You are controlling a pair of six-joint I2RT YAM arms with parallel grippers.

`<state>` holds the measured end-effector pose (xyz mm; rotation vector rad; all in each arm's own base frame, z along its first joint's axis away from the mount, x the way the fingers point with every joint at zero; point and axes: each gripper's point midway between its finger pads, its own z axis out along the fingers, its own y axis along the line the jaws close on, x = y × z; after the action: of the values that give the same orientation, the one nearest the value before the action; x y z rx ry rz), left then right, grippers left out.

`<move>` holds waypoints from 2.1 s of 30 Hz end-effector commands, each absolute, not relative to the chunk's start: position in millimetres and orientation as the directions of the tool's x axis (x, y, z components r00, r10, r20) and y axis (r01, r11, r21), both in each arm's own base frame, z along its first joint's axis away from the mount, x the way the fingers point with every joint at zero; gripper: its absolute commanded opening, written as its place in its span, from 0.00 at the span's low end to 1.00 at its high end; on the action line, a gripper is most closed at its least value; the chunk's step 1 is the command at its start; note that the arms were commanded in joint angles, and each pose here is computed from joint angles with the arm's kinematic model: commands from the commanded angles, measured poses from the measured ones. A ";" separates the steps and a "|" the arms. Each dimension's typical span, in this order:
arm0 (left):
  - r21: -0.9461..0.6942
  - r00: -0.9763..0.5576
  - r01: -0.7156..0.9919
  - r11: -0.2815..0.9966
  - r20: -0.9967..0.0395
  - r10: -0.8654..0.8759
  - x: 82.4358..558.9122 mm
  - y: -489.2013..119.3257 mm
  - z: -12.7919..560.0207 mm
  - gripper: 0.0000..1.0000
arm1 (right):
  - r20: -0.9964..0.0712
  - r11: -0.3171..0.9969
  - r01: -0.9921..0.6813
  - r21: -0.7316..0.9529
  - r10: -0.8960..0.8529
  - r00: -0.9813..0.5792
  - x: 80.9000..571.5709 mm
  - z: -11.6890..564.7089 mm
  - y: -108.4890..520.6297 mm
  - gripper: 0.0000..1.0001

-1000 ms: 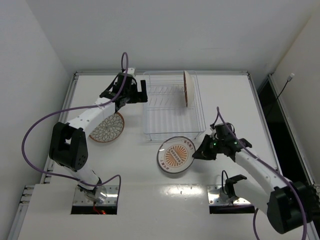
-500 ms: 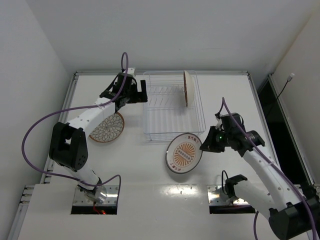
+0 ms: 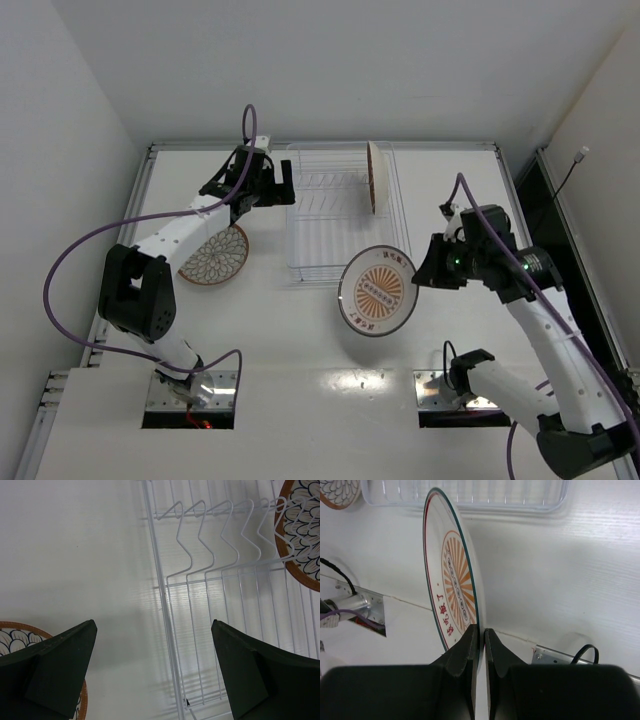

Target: Load the plates into the dish rack

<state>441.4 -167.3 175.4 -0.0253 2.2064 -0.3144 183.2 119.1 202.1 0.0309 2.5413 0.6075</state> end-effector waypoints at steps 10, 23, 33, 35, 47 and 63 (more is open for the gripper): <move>-0.247 -0.561 0.104 0.963 -0.814 -0.148 448.4 -170.1 200.5 0.99 | -0.706 0.933 -0.153 0.325 0.132 -0.696 254.7 303.2 113.4 0.00; -0.249 -0.554 0.107 0.963 -0.818 -0.151 449.9 -170.7 204.6 0.99 | -0.844 0.981 -0.033 0.193 0.149 -0.516 375.1 352.8 132.3 0.00; -0.247 -0.561 0.104 0.963 -0.814 -0.148 450.7 -171.0 200.4 0.99 | -0.900 0.994 0.106 -0.020 0.028 -0.435 416.5 367.2 149.9 0.00; -0.243 -0.575 0.100 0.965 -0.805 -0.143 450.0 -170.7 194.4 0.99 | -0.910 0.988 0.139 -0.066 -0.003 -0.414 418.8 370.8 154.3 0.00; -0.238 -0.573 0.093 0.967 -0.807 -0.143 450.5 -169.2 194.4 0.99 | -0.899 0.907 0.271 -0.322 -0.203 -0.388 444.9 352.4 183.8 0.00; -0.236 -0.580 0.091 0.968 -0.803 -0.141 451.2 -169.5 190.1 0.99 | -0.839 0.775 0.361 -0.519 -0.379 -0.391 466.2 338.8 187.1 0.00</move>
<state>440.7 -165.4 170.3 -0.0294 2.2242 -0.2982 461.6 188.8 310.6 -0.1044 1.9170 -0.7436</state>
